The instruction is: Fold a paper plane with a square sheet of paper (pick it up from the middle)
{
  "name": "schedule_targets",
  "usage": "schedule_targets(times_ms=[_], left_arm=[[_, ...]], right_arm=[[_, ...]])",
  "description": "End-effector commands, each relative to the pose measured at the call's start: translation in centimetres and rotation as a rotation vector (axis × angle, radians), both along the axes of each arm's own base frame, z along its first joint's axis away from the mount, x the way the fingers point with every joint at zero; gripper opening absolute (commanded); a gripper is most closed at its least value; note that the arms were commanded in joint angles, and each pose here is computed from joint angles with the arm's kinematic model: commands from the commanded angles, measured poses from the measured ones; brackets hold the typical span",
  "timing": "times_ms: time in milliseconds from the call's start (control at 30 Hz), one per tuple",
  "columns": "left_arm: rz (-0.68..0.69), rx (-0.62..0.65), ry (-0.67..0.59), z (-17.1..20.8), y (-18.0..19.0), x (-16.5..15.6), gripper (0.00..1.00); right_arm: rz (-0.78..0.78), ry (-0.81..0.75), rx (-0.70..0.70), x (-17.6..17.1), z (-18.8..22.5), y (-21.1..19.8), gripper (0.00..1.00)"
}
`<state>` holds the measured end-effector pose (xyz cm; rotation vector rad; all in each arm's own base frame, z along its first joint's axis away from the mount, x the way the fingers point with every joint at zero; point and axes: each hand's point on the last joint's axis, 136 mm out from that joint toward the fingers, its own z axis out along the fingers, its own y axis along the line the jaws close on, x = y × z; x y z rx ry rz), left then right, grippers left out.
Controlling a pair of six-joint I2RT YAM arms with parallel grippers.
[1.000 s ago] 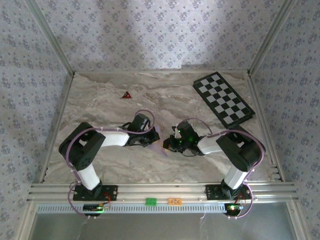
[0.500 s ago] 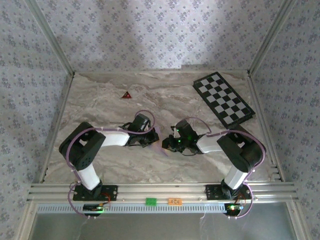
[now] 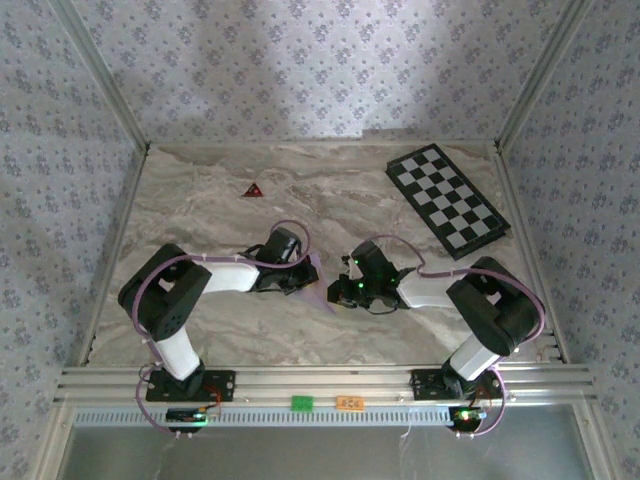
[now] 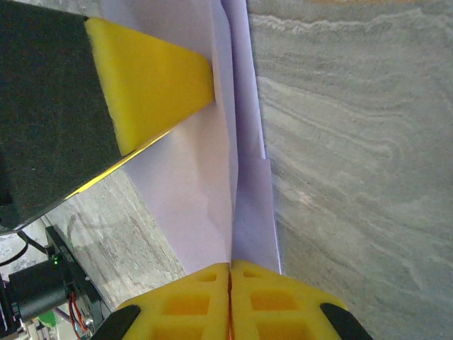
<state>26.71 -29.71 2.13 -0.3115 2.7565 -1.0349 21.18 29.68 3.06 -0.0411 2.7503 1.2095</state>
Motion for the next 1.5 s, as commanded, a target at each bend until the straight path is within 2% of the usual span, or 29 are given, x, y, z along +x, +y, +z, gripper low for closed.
schedule_targets(times_ms=[0,167,233,467,900,1200,1400,1467], left_arm=[[-0.005,0.039,0.037,-1.2,0.5,-0.4,0.0],[-0.005,0.041,0.039,-1.2,0.5,-0.4,0.0],[-0.003,0.039,0.04,-1.2,0.5,-0.4,0.0],[-0.003,0.036,0.041,-1.2,0.4,-0.4,0.0],[0.004,0.037,0.046,-1.3,0.5,-0.5,0.0],[0.003,0.038,0.045,-1.2,0.5,-0.4,0.0],[0.007,0.038,0.046,-1.3,0.6,-0.4,0.0],[0.007,0.035,0.046,-1.3,0.5,-0.4,0.0]], right_arm=[[0.037,0.057,-0.037,-1.9,-1.7,-0.7,0.1],[0.041,0.072,-0.035,-2.7,-2.3,-0.8,0.1],[0.035,0.072,-0.042,-2.8,-2.4,-1.0,0.14],[0.037,0.022,0.001,-2.2,-0.2,-0.4,0.15],[0.076,0.084,-0.036,-4.2,-3.1,-0.9,0.05],[0.069,0.041,-0.021,-4.2,-1.2,-1.3,0.15],[0.099,0.05,-0.009,-5.0,-1.0,-1.4,0.06],[0.11,0.069,-0.016,-5.4,-1.6,-1.3,0.09]])
